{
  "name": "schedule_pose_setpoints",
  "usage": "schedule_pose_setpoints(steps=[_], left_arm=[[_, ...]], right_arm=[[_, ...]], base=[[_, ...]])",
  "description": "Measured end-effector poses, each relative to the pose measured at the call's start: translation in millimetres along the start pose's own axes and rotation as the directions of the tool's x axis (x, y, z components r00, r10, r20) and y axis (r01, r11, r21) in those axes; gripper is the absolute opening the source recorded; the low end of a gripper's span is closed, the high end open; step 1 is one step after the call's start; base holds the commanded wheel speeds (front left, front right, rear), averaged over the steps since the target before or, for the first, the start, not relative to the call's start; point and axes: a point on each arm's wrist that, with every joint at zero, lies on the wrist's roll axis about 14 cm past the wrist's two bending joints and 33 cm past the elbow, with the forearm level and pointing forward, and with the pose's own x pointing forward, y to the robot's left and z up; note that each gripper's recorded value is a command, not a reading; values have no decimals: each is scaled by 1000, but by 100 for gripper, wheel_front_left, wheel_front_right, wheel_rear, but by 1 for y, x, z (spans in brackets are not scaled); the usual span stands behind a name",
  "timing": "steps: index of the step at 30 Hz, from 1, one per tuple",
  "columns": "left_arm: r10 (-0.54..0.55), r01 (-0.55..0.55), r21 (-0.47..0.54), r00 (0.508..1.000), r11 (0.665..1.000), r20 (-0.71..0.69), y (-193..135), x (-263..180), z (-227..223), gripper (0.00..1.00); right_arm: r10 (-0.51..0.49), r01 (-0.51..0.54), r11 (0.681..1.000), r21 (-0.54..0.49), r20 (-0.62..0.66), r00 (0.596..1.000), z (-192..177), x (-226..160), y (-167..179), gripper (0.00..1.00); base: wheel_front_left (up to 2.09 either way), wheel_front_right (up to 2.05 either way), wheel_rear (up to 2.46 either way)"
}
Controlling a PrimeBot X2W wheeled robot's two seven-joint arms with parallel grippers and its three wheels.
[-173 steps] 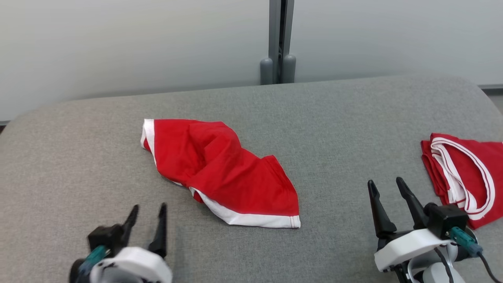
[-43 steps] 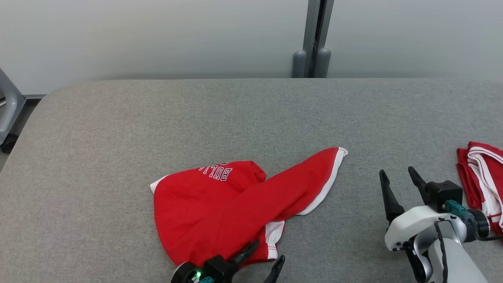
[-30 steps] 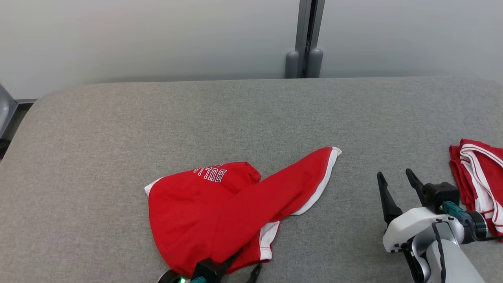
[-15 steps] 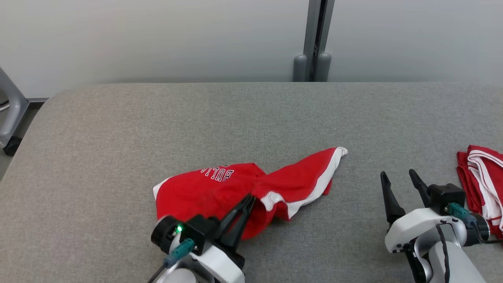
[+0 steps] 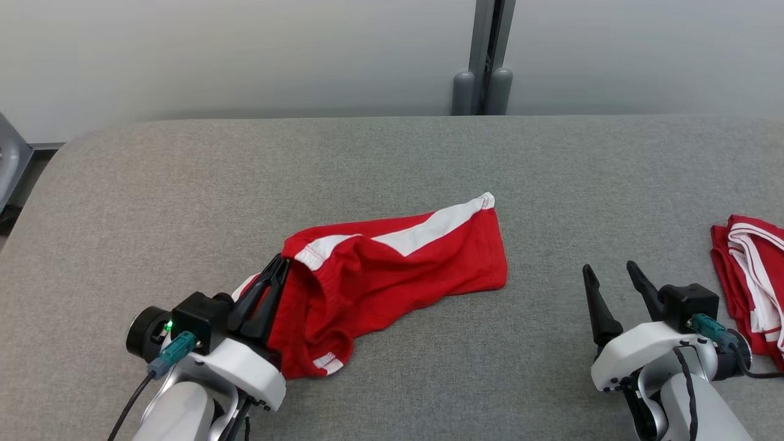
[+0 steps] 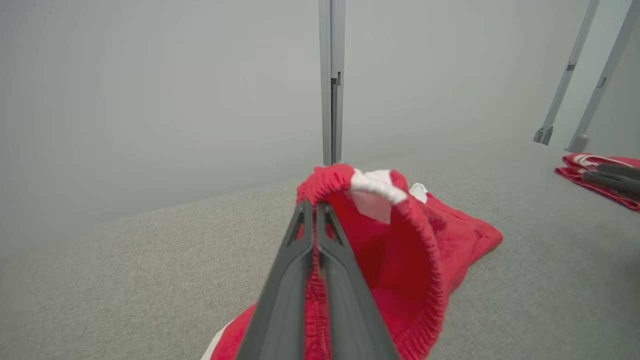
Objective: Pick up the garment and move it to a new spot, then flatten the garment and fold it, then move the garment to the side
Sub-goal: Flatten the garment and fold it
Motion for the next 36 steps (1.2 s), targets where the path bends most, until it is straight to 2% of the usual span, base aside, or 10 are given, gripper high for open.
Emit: schedule_pose_setpoints(steps=[5, 6, 7, 8, 9, 13, 16, 26, 30, 36], left_arm=[[-30, 26, -43, 996, 999, -83, -1, -12, -26, 0], [-31, 26, -46, 993, 999, -115, 0, -19, -36, 4], [-18, 10, -58, 990, 998, -137, 3, -25, -43, 38], [5, -16, -69, 988, 997, -155, 8, -31, -50, 87], [31, -44, -71, 984, 996, -174, 15, -36, -56, 100], [156, -179, -100, 967, 979, -204, 40, -51, -67, 100], [190, -211, -137, 969, 968, -156, 37, -45, -56, 100], [161, -187, -271, 980, 944, -116, 5, -30, -49, 100], [131, -170, -361, 983, 917, -129, -10, -27, -53, 100], [174, -218, -354, 973, 910, -153, -6, -30, -58, 100]], right_arm=[[-19, 19, 1000, 5, -4, 1000, -2, -2, -7, 100], [-21, 21, 1000, 5, -2, 1000, -1, -3, -7, 100], [-24, 24, 1000, 5, -2, 1000, -1, -4, -8, 100], [-25, 25, 1000, 7, -3, 1000, -2, -5, -8, 100], [-27, 27, 1000, 10, -4, 1000, -2, -7, -9, 100], [-32, 32, 999, 14, -3, 999, -2, -10, -10, 100], [-32, 32, 999, 18, 3, 999, -1, -10, -9, 100], [-4, 4, 1000, 26, -3, 1000, -4, -11, 0, 100], [-7, 7, 1000, 26, -5, 1000, -4, -13, -1, 100], [-17, 17, 999, 28, -3, 1000, -4, -14, -4, 100]], base=[[0, 0, 0], [0, 0, 0], [0, 0, 0], [0, 0, 0], [0, 0, 0], [0, 0, 0], [0, 0, 0], [0, 0, 0], [0, 0, 0], [0, 0, 0]])
